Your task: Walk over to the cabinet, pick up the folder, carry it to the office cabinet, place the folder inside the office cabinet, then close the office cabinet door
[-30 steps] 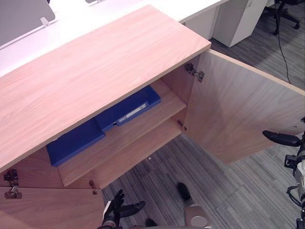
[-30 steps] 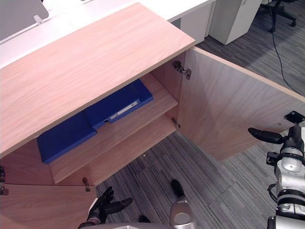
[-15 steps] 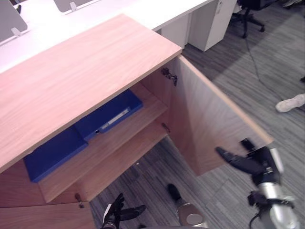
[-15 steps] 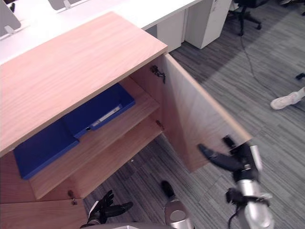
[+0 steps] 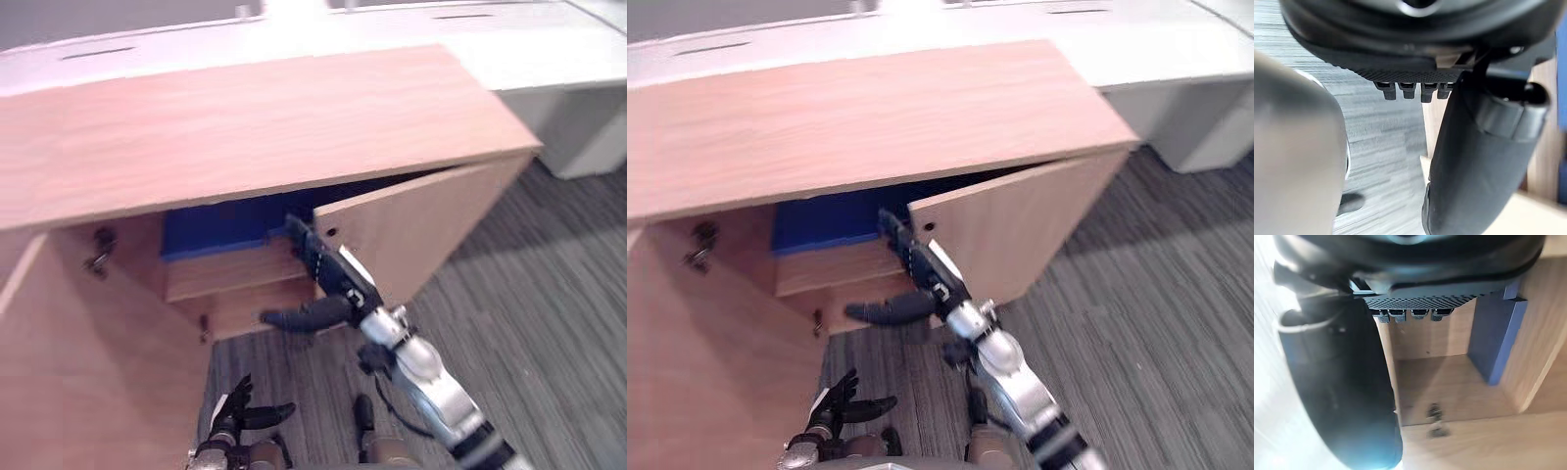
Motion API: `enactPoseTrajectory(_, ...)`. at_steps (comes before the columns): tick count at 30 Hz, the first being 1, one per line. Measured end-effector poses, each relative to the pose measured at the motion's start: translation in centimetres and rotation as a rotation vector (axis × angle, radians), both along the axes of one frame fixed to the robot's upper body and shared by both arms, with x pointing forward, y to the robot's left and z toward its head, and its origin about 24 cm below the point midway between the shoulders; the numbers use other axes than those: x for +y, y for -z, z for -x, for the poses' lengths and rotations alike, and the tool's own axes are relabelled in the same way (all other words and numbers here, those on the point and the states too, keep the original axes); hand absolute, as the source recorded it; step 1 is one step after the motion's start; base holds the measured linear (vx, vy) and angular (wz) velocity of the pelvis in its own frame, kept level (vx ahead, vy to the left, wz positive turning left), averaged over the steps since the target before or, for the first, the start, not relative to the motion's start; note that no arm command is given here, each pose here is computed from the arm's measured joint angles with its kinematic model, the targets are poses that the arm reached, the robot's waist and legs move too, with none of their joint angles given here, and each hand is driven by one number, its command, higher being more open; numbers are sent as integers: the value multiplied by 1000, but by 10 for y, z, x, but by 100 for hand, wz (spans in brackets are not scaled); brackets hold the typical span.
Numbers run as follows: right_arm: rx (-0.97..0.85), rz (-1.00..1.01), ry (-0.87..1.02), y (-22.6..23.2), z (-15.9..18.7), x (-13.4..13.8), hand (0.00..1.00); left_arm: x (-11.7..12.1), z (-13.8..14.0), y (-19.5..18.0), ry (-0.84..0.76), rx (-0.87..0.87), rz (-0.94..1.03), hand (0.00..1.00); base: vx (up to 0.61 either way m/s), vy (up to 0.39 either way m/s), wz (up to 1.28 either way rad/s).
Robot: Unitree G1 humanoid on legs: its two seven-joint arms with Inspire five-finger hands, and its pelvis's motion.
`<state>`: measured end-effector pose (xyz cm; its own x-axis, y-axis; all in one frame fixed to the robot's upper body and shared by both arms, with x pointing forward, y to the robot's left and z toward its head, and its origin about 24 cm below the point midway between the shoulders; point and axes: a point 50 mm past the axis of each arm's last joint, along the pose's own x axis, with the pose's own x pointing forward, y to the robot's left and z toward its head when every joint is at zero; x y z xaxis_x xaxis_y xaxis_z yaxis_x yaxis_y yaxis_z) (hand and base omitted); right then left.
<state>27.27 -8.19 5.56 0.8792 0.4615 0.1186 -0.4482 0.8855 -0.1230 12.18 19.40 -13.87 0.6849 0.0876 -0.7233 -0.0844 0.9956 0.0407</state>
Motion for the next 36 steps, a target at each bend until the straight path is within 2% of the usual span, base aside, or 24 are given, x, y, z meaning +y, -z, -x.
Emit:
enactPoseTrajectory(5, 105, 80, 286, 24, -31, -42, 100, 5, -4, -4, -43, -26, -11, 100, 43, 12, 80)
enactPoseTrajectory(10, 211, 71, 476, 47, -27, -70, 100, 9, -3, -5, -57, -26, -18, 100, 34, 18, 56)
enactPoseTrajectory(15, 343, 79, 585, 82, 7, -96, 100, 15, 3, -6, -80, -26, -26, 100, -9, 21, 55)
enactPoseTrajectory(22, 586, 236, 524, 139, 57, -104, 100, 26, 29, 2, -121, 50, -44, 100, -42, -4, 11)
enactPoseTrajectory(26, 731, 284, 554, 166, 87, -108, 100, 27, 30, 1, -167, 44, -28, 100, 5, -15, 25)
enactPoseTrajectory(28, 819, 242, 635, 178, 104, -112, 100, 30, 29, -2, -243, 7, 0, 100, 37, -9, 35)
enactPoseTrajectory(32, 934, 179, 772, 191, 130, -122, 100, 59, 17, -32, -455, -198, 14, 100, 19, 0, 23)
enactPoseTrajectory(34, 954, 163, 814, 192, 135, -126, 100, 77, 7, -53, -493, -311, -23, 100, -19, -2, 17)
enactPoseTrajectory(36, 971, 156, 847, 194, 141, -130, 100, 88, 5, -63, -488, -339, -52, 100, -35, -3, 13)
